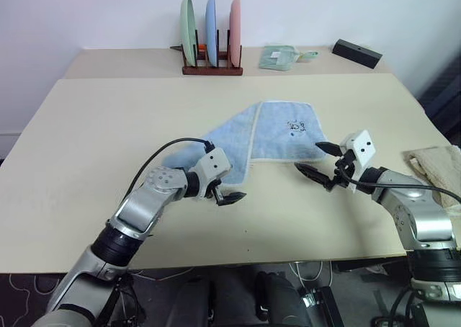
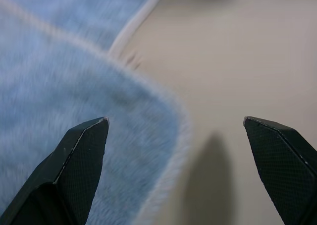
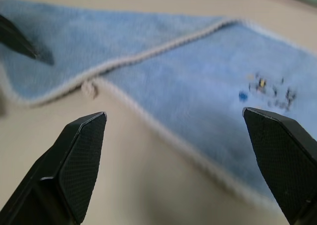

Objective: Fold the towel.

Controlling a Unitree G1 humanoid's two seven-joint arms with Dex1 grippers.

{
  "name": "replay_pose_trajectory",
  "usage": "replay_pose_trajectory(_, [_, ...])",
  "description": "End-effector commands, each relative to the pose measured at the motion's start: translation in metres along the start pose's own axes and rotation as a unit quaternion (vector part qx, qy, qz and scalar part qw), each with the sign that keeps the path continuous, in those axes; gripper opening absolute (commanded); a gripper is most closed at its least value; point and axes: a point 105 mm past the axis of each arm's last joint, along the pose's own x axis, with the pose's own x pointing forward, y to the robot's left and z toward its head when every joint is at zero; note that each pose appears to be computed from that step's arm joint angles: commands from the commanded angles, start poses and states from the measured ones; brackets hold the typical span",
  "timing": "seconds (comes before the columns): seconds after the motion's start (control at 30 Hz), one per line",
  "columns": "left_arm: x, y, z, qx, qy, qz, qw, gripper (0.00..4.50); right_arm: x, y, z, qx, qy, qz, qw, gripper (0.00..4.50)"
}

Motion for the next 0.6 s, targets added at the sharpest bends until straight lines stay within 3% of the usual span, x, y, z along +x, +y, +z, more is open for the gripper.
replay_pose_trajectory(0.03, [0.001,-0.003,0.006,-0.016,0.002,-0.013,1.0,4.45,-0.01,-0.004,0.016,-0.021,-0.02,-0.017,0.999,4.5])
replay_pose_trajectory(0.13, [0.004,-0.006,-0.003,-0.026,0.023,-0.017,0.999,4.45,-0.011,-0.004,0.014,-0.022,-0.019,-0.022,0.999,4.5])
replay_pose_trajectory(0.23, [0.005,0.001,-0.008,-0.034,0.03,0.006,0.999,3.26,-0.01,-0.003,0.015,-0.023,-0.019,-0.024,0.999,4.5])
replay_pose_trajectory(0.43, [0.002,0.014,-0.009,-0.045,0.019,0.04,0.998,0.24,-0.01,0.001,0.013,-0.021,-0.018,-0.023,0.999,4.5])
replay_pose_trajectory(0.47, [0.001,0.016,-0.007,-0.055,0.008,0.045,0.997,0.02,-0.01,0.003,0.012,-0.02,-0.017,-0.02,0.999,4.5])
replay_pose_trajectory(0.6, [-0.001,0.013,0.001,-0.056,-0.023,0.036,0.998,0.02,-0.008,0.008,0.009,-0.017,-0.014,-0.014,1.0,4.5])
